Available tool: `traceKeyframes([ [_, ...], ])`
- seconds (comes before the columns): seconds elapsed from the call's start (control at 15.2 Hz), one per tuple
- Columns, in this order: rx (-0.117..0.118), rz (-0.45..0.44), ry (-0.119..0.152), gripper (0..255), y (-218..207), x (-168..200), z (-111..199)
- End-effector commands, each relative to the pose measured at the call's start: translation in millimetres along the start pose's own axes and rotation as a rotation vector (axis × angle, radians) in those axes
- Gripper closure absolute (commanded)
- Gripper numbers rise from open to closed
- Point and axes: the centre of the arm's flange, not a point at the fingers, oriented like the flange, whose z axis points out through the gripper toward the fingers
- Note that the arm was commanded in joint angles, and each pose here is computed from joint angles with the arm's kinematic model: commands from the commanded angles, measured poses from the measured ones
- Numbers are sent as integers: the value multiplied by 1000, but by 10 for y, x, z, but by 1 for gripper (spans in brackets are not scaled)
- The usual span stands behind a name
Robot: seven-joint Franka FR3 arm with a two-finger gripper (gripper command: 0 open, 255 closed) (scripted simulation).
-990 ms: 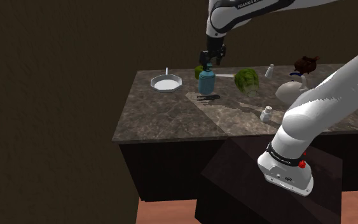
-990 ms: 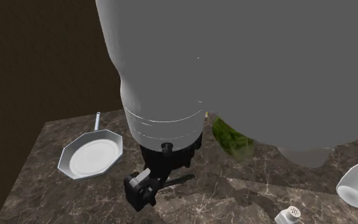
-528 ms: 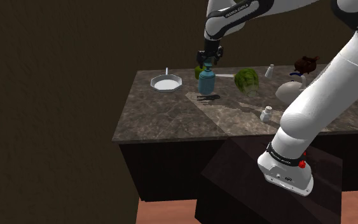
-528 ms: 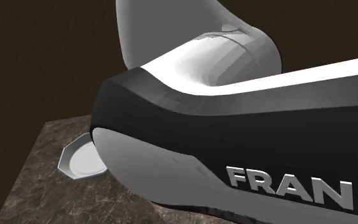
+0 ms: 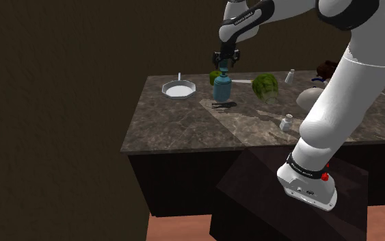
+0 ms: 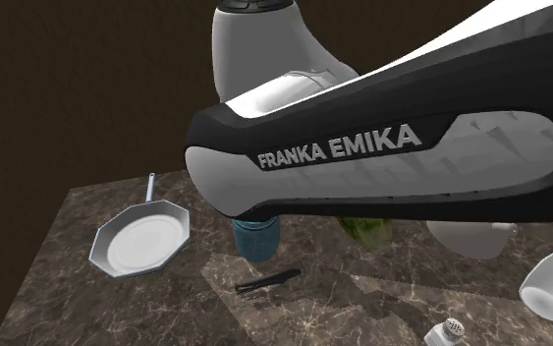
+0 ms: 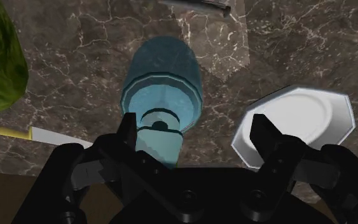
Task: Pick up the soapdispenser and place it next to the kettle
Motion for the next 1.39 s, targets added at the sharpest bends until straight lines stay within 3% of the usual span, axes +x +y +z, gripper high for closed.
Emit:
traceKeyframes([
  [0.0,-5,57,21,0,120,162,124],
  [0.13,-10,113,41,0,246,333,229],
  [0.66,-10,114,41,0,254,353,631],
  [1.19,-10,114,41,0,254,354,630],
  [1.25,-10,114,41,255,254,354,630],
  [1.32,-10,114,41,255,254,353,630],
])
